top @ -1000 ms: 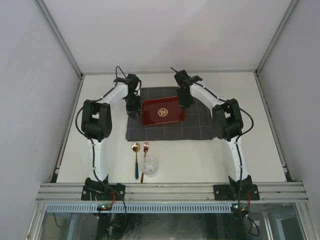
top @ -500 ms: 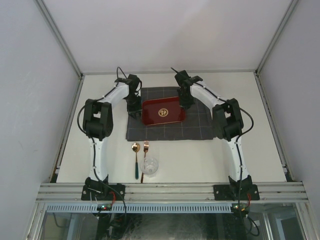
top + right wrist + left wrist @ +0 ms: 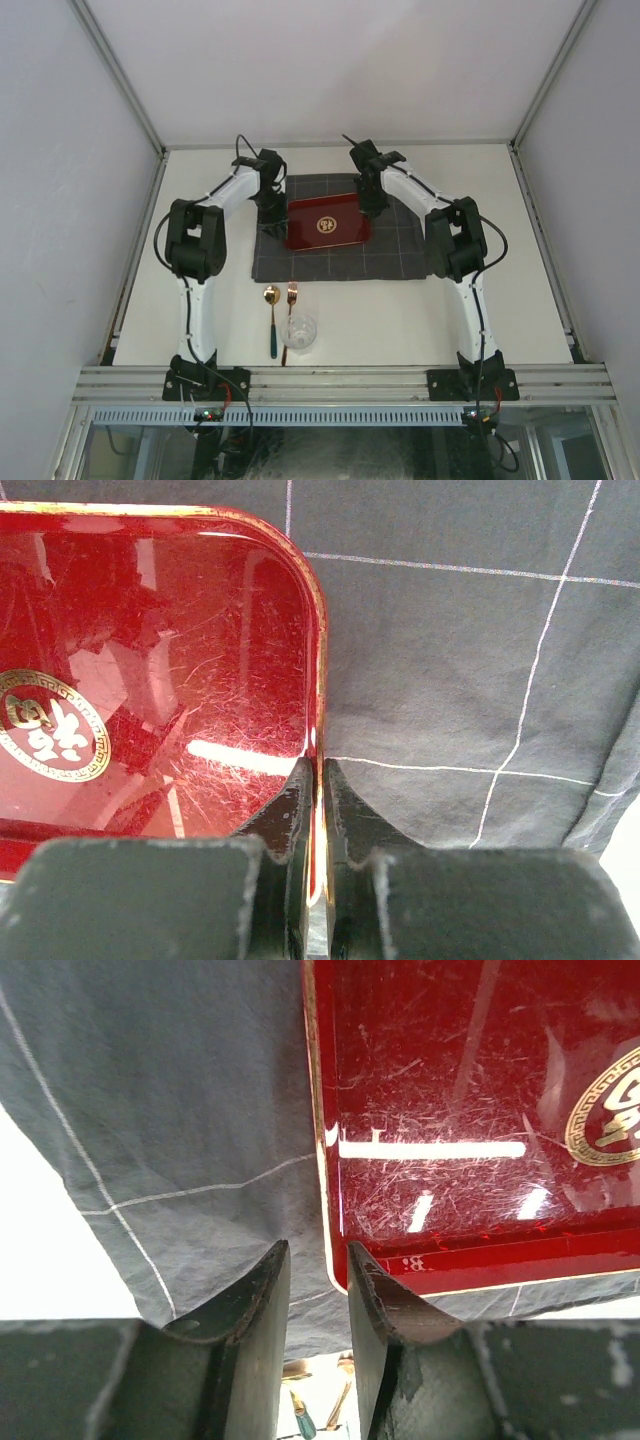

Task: Set the dinner table for one person
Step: Place the plate on the napkin.

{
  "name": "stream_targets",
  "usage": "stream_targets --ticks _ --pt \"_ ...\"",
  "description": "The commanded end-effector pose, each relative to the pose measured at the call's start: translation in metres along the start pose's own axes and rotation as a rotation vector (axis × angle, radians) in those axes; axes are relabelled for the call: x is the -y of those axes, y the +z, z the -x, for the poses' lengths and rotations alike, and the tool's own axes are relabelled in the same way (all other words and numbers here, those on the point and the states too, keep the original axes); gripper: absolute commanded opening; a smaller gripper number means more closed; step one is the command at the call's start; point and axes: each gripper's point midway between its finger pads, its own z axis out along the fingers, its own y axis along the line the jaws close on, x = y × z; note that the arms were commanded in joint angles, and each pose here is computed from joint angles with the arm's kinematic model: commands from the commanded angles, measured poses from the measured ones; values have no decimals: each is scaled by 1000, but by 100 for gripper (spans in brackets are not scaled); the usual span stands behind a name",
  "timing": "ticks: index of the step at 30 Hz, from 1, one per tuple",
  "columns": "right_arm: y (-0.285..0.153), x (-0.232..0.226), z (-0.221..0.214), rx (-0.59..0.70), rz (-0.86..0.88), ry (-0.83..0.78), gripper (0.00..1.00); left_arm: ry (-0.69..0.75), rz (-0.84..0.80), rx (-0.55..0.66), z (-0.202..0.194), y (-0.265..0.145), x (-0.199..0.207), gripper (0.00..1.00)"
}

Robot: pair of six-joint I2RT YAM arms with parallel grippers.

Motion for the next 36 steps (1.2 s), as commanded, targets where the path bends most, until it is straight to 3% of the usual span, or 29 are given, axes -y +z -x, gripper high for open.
stream_targets --ticks 1,7,14,20,23,36 --pt "-20 -2 22 68 18 5 0 7 -21 22 -4 -9 9 33" --pt "-20 -2 21 64 18 5 0 13 -29 79 5 -21 12 36" --pt "-20 -1 18 57 16 2 0 3 -26 23 4 -3 12 34" --pt "-22 0 20 60 20 1 0 4 -19 -3 0 9 11 17" --pt "-23 0 21 64 22 2 0 6 -14 -10 -2 11 11 2" --pt "-28 4 34 99 23 17 0 66 -73 31 -11 -14 35 0"
